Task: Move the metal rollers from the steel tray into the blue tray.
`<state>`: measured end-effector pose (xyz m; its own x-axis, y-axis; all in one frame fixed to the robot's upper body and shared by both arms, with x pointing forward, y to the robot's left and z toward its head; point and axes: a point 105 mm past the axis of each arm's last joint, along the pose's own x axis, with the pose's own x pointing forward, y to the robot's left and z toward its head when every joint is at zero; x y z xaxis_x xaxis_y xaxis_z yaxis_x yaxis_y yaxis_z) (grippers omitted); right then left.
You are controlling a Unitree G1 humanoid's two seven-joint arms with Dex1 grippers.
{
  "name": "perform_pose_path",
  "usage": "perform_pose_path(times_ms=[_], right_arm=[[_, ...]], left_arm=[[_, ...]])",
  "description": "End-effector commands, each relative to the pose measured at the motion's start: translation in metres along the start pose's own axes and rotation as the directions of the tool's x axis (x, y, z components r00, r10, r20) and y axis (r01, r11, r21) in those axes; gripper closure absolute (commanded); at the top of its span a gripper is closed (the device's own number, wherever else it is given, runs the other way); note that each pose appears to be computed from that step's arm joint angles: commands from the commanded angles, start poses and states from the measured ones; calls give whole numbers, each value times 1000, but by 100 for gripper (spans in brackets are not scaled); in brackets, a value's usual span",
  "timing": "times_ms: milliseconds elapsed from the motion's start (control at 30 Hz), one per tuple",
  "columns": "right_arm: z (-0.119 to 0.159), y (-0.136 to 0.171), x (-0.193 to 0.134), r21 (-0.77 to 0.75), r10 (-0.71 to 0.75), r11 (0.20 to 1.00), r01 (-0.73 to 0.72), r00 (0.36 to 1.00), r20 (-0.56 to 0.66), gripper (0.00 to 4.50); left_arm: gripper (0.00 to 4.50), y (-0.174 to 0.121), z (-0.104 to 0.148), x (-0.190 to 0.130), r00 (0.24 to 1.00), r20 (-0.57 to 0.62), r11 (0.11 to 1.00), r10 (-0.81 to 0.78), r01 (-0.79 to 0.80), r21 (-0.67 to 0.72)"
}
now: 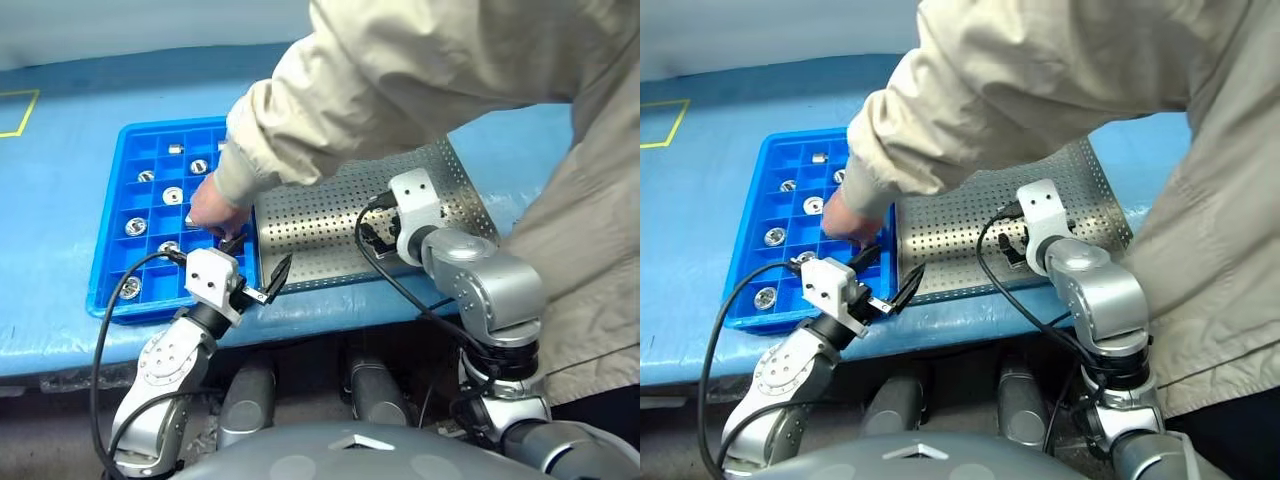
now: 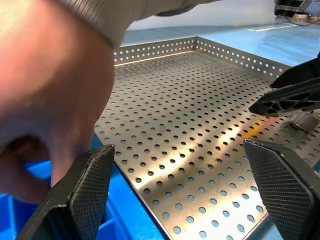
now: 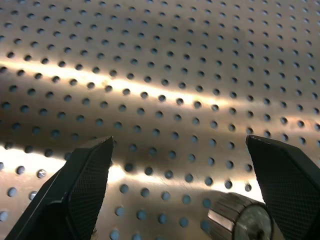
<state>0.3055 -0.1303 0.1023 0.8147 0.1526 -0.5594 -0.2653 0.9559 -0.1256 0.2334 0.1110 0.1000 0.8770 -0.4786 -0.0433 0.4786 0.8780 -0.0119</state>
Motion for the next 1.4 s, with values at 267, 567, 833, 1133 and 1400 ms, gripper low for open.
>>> perform_pose_path(times_ms=[267, 567, 833, 1133, 1400], right_arm=[[-27, -24, 0, 106, -157, 980, 166, 984, -90, 1], [-40, -26, 10, 174, -163, 968, 183, 979, -123, 41], [-29, -16, 11, 156, -115, 980, 127, 990, -87, 264], [34, 57, -2, 53, 244, 966, -253, 959, 142, 264], [80, 118, 11, -103, 391, 920, -378, 878, 275, 264]], left_arm=[[0, -13, 3, 3, 995, 10, 995, -96, 97, -18], [0, -16, 1, 2, 994, -7, 994, -108, 108, -1], [0, -14, 1, 1, 996, -5, 996, -87, 87, -1], [0, -7, 4, -3, 999, 5, 999, -39, 38, 6], [0, 10, 7, -17, 994, 10, 994, 105, -105, 20]])
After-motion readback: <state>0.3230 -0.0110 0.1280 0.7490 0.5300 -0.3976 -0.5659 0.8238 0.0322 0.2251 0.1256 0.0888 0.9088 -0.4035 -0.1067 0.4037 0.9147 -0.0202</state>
